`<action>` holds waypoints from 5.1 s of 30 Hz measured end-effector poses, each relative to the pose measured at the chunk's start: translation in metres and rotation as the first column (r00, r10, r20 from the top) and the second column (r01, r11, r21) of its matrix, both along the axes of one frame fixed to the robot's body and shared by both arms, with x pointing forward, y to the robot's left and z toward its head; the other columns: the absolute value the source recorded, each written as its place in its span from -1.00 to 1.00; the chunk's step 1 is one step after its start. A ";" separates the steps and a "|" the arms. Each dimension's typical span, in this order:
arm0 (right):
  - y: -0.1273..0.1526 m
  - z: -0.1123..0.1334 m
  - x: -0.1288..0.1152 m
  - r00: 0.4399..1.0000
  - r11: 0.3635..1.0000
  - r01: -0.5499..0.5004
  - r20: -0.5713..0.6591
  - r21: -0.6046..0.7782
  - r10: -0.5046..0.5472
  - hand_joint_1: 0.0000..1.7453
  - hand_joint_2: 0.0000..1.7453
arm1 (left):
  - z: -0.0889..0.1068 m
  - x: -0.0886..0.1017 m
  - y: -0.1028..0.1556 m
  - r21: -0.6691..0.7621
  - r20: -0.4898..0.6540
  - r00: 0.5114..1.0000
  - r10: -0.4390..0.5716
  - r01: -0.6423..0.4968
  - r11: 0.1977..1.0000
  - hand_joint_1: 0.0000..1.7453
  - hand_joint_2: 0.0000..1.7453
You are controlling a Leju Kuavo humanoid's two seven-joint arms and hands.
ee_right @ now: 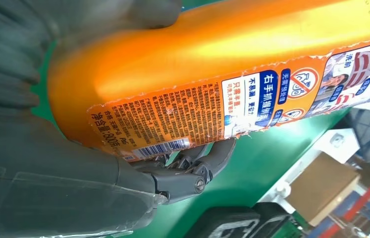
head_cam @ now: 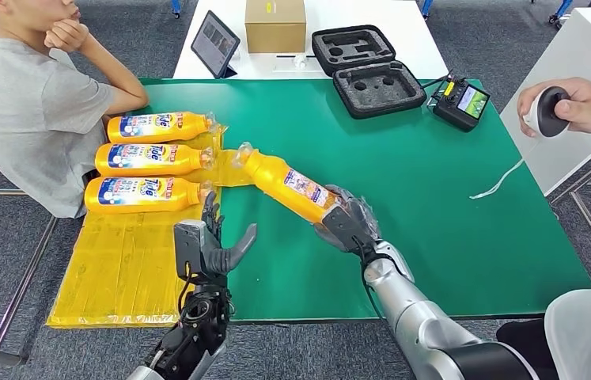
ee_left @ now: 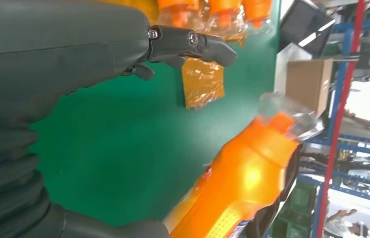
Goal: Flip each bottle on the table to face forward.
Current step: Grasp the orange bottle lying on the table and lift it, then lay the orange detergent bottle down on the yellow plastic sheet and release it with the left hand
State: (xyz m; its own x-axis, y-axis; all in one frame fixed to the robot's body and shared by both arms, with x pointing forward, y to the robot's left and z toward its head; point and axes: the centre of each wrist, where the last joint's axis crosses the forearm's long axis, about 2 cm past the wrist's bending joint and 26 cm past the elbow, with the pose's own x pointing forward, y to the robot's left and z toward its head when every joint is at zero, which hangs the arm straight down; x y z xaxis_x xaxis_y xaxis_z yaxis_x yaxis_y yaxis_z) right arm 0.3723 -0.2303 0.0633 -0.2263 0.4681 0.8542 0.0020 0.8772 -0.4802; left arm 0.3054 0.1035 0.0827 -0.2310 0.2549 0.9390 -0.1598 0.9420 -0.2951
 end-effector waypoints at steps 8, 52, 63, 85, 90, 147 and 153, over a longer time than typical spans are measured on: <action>0.015 0.003 -0.001 0.999 0.999 -0.033 0.026 0.002 0.032 1.00 1.00 | -0.004 0.002 -0.012 -0.114 -0.097 0.987 -0.128 0.117 0.987 -1.00 1.00; 0.056 0.006 -0.009 0.987 0.988 -0.153 0.048 0.002 0.153 1.00 1.00 | 0.017 0.027 -0.026 -0.314 -0.140 0.961 -0.240 0.187 0.931 -1.00 1.00; 0.064 0.007 -0.011 0.984 0.985 -0.170 0.051 0.016 0.169 1.00 1.00 | 0.022 0.030 -0.028 -0.323 -0.123 0.968 -0.217 0.168 0.932 -1.00 1.00; 0.075 0.000 -0.022 0.982 0.982 -0.186 0.043 0.030 0.185 1.00 1.00 | 0.025 0.033 -0.026 -0.315 -0.113 0.984 -0.136 0.094 0.945 -1.00 1.00; 0.076 0.000 -0.023 0.982 0.982 -0.184 0.045 0.031 0.182 1.00 1.00 | 0.025 0.034 -0.026 -0.320 -0.109 0.984 -0.144 0.102 0.942 0.71 1.00; 0.085 -0.024 -0.052 0.987 0.987 -0.163 0.008 0.003 0.163 -1.00 1.00 | 0.061 0.039 -0.004 -0.053 0.186 0.983 -0.001 0.011 0.999 1.00 1.00; 0.083 -0.028 -0.056 0.988 0.988 -0.153 -0.011 0.031 0.153 -1.00 1.00 | 0.085 0.037 0.017 0.219 0.400 0.907 0.134 -0.236 0.947 1.00 1.00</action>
